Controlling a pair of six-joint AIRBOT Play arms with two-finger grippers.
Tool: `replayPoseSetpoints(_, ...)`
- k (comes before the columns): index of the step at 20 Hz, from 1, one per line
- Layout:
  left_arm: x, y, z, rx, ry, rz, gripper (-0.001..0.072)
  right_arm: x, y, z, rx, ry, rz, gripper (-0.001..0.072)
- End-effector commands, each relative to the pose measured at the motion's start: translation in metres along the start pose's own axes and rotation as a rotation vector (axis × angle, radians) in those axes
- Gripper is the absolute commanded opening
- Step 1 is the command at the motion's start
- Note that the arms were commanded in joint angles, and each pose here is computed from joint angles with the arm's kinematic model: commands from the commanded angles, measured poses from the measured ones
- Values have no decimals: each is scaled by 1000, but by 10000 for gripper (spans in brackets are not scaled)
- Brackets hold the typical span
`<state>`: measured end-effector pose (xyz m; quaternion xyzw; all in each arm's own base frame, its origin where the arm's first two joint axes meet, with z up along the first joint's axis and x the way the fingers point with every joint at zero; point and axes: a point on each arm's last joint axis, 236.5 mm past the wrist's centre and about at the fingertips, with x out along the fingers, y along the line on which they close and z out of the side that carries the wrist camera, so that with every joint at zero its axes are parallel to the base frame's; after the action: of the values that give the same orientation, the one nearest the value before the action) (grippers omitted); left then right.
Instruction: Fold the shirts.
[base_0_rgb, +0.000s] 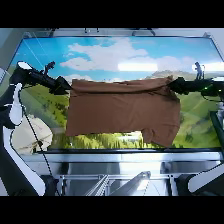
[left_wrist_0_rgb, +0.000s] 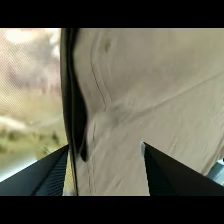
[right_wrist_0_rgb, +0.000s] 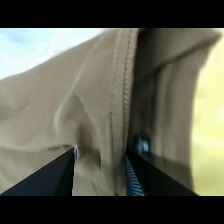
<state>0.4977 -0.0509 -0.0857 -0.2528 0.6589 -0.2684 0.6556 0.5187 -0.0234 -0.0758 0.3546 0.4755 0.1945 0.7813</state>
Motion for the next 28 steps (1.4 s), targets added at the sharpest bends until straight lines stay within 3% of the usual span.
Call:
replayPoseSetpoints(1,-29,7,-20,-90,45,10,511,-43,-1,-21,107,85,89,339)
replayPoseSetpoints(3,-49,8,-37,-147,73,-6,488,-71,9,-46,145,180,170,183)
replayPoseSetpoints(5,-49,2,-63,-190,117,-17,482,-90,11,-83,227,276,185,186)
replayPoseSetpoints(8,-23,19,-125,-241,257,130,482,-107,6,-155,373,427,146,187)
replayPoseSetpoints(11,4,26,-177,-265,355,211,483,-109,18,-186,374,371,116,186)
replayPoseSetpoints(16,42,22,-209,-303,386,189,482,-116,22,-187,277,141,-47,185)
replayPoseSetpoints(17,49,16,-209,-300,384,173,427,-121,28,-182,253,100,-59,185)
replayPoseSetpoints(21,67,-1,-195,-227,360,184,410,-133,57,-155,211,-29,-14,183)
replayPoseSetpoints(22,69,-4,-193,-202,361,186,147,-133,62,-151,218,-44,7,174)
replayPoseSetpoints(23,71,-8,-193,-170,366,177,27,-133,66,-147,228,-58,29,61)
replayPoseSetpoints(24,72,-10,-195,-167,375,176,26,-132,67,-145,236,-64,42,18)
replayPoseSetpoints(26,71,-11,-199,-164,392,170,25,-133,64,-151,239,-39,28,16)
replayPoseSetpoints(28,69,-10,-200,-159,395,166,25,-139,40,-176,318,24,-98,14)
